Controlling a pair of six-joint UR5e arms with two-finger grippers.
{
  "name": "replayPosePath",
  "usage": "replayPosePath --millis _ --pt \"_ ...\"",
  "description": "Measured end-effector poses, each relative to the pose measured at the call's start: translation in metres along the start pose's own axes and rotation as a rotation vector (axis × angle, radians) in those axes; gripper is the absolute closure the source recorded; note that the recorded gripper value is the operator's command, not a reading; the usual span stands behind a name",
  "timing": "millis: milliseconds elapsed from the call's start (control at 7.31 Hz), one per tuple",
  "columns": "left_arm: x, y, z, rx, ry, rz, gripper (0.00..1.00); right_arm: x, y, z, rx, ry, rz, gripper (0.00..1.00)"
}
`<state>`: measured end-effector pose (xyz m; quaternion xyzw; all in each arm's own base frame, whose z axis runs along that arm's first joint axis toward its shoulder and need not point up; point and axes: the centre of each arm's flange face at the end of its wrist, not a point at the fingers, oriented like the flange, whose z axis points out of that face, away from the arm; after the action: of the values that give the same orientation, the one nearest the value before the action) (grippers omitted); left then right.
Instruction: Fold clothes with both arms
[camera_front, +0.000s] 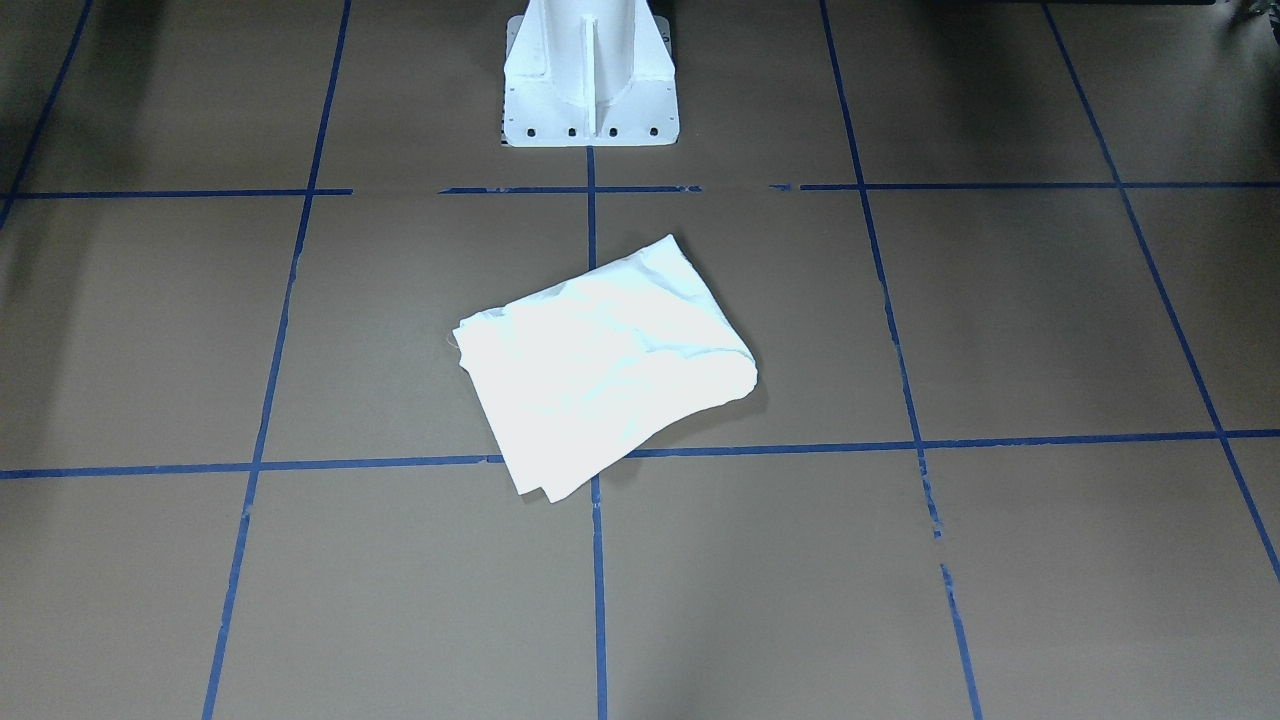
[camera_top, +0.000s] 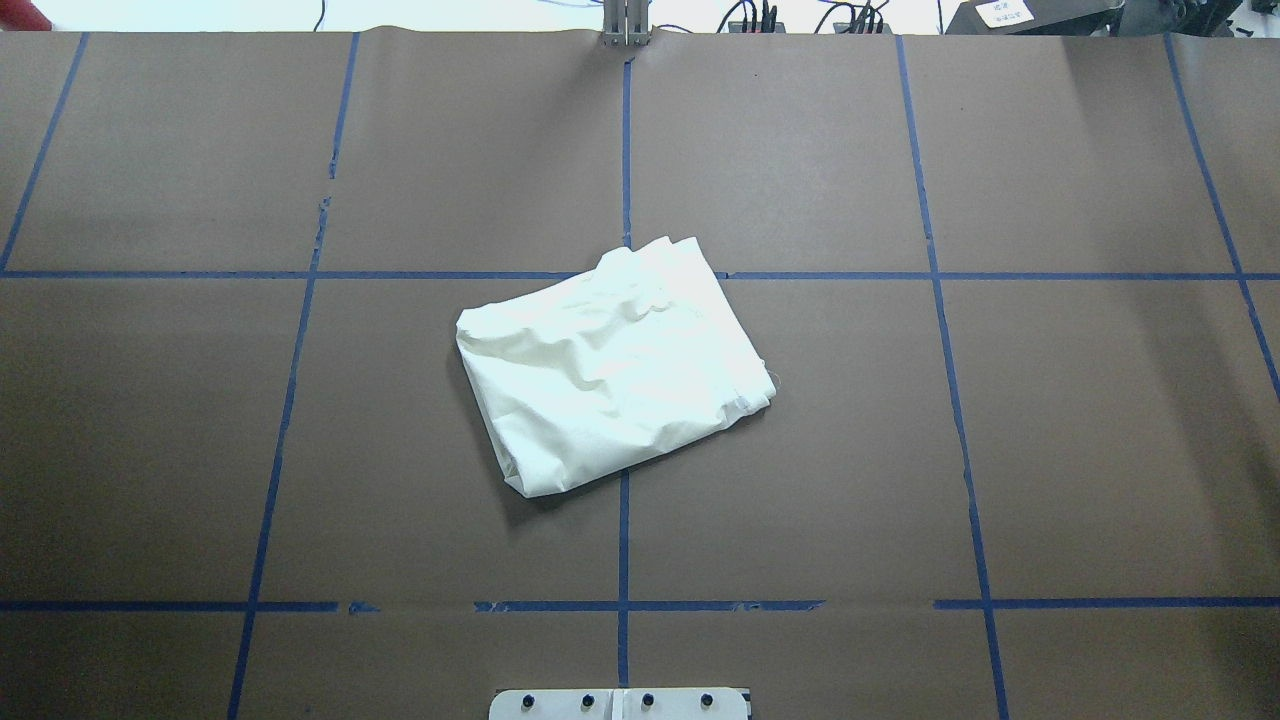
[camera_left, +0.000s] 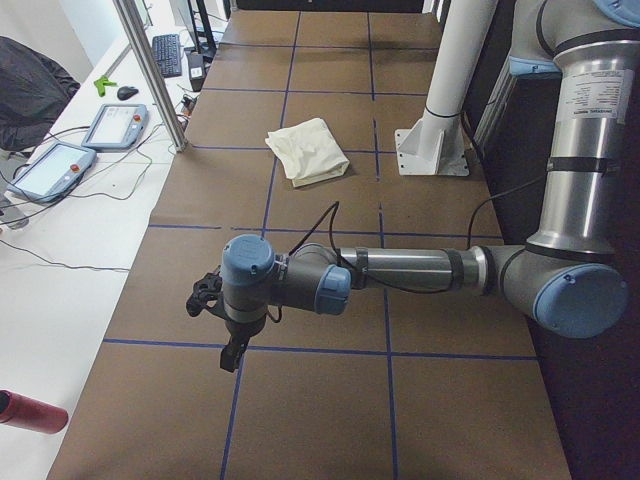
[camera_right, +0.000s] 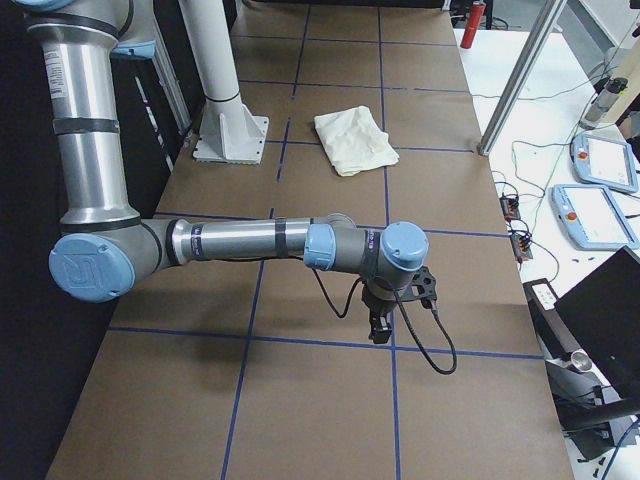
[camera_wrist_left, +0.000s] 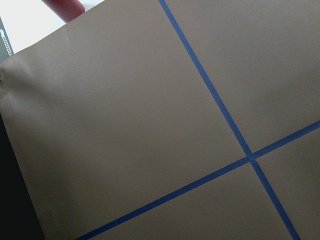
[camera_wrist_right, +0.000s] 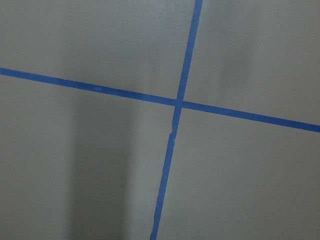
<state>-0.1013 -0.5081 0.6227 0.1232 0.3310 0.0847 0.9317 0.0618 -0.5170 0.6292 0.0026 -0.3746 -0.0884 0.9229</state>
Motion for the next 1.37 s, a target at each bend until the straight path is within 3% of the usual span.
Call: replayPosePath --millis 410,820,1367 --pt "0.031 0.009 -0.025 -0.069 0.020 -0.120 0.00 0.006 0.006 -0.001 0.005 -0.007 0.017 0.00" --pt "0.017 0.019 -0.001 -0.120 0.037 -0.159 0.00 0.013 0.014 -0.002 0.014 -0.033 0.038 0.00" --pt "0.019 0.018 0.013 -0.141 0.044 -0.147 0.00 0.022 0.022 -0.004 0.025 -0.042 0.060 0.00"
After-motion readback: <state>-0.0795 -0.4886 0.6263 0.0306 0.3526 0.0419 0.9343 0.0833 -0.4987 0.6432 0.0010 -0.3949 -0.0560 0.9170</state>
